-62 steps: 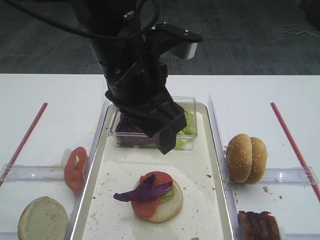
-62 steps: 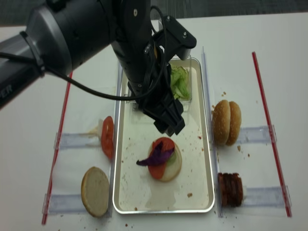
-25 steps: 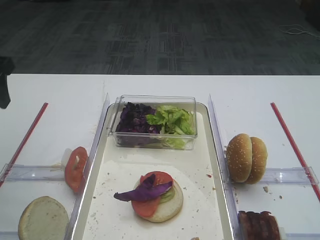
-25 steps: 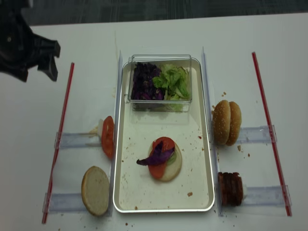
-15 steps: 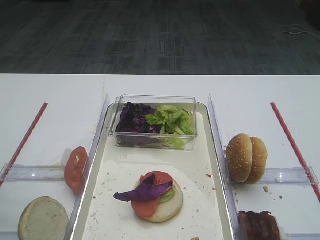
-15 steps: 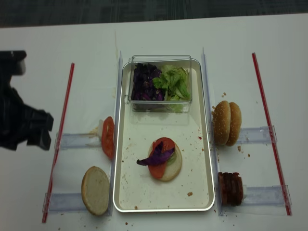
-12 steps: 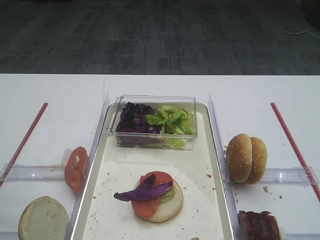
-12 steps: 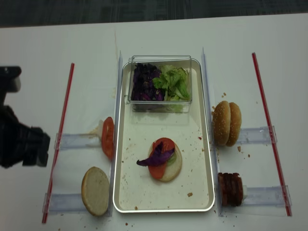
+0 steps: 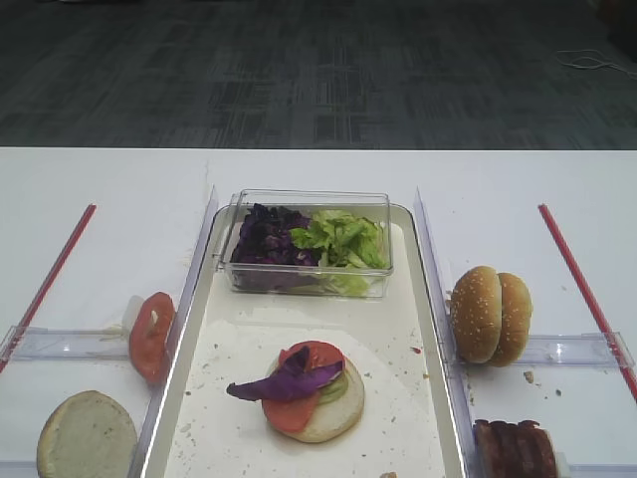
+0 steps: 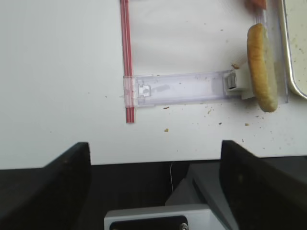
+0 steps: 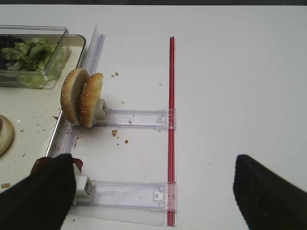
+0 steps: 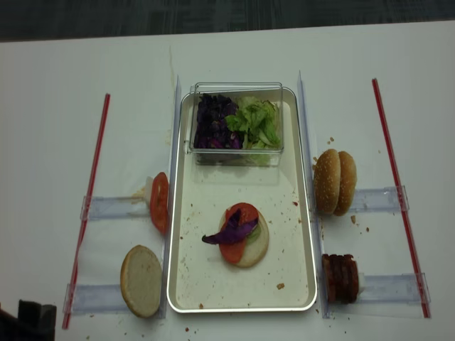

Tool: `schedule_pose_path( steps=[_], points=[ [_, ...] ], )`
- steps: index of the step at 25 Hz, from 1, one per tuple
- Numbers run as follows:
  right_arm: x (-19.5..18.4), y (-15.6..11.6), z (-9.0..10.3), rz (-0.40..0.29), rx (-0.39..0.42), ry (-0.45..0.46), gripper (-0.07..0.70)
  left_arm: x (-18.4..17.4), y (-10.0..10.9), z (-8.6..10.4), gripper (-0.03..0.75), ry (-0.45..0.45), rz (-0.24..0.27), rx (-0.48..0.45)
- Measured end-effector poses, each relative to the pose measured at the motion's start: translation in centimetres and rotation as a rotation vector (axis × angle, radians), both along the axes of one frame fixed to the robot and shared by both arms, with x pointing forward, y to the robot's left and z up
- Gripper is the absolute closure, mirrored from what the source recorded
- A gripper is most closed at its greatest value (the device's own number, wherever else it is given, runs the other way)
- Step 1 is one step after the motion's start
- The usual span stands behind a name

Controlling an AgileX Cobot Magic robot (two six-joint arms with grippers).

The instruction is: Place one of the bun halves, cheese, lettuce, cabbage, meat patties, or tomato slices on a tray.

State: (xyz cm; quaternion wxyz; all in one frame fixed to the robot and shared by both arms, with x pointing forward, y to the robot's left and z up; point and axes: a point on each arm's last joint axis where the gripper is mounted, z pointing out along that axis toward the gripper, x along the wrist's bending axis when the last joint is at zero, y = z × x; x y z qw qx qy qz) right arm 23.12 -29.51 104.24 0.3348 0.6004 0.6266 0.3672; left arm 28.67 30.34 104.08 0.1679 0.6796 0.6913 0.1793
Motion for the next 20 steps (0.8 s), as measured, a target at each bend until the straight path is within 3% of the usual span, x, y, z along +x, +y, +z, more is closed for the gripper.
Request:
schedule_pose_path(
  steps=[9, 13, 20],
  points=[
    [0.0, 0.0, 0.0, 0.0, 0.0, 0.0, -0.058, -4.2, -0.2, 0.7, 0.171, -0.296, 0.0, 0.012],
    [0.0, 0.0, 0.0, 0.0, 0.0, 0.0, -0.058, -5.6, -0.2, 0.1, 0.171, -0.444, 0.005, 0.014],
    [0.0, 0.0, 0.0, -0.001, -0.002, 0.0, -0.058, -6.0, -0.2, 0.0, 0.171, -0.483, 0.018, 0.003]
  ],
)
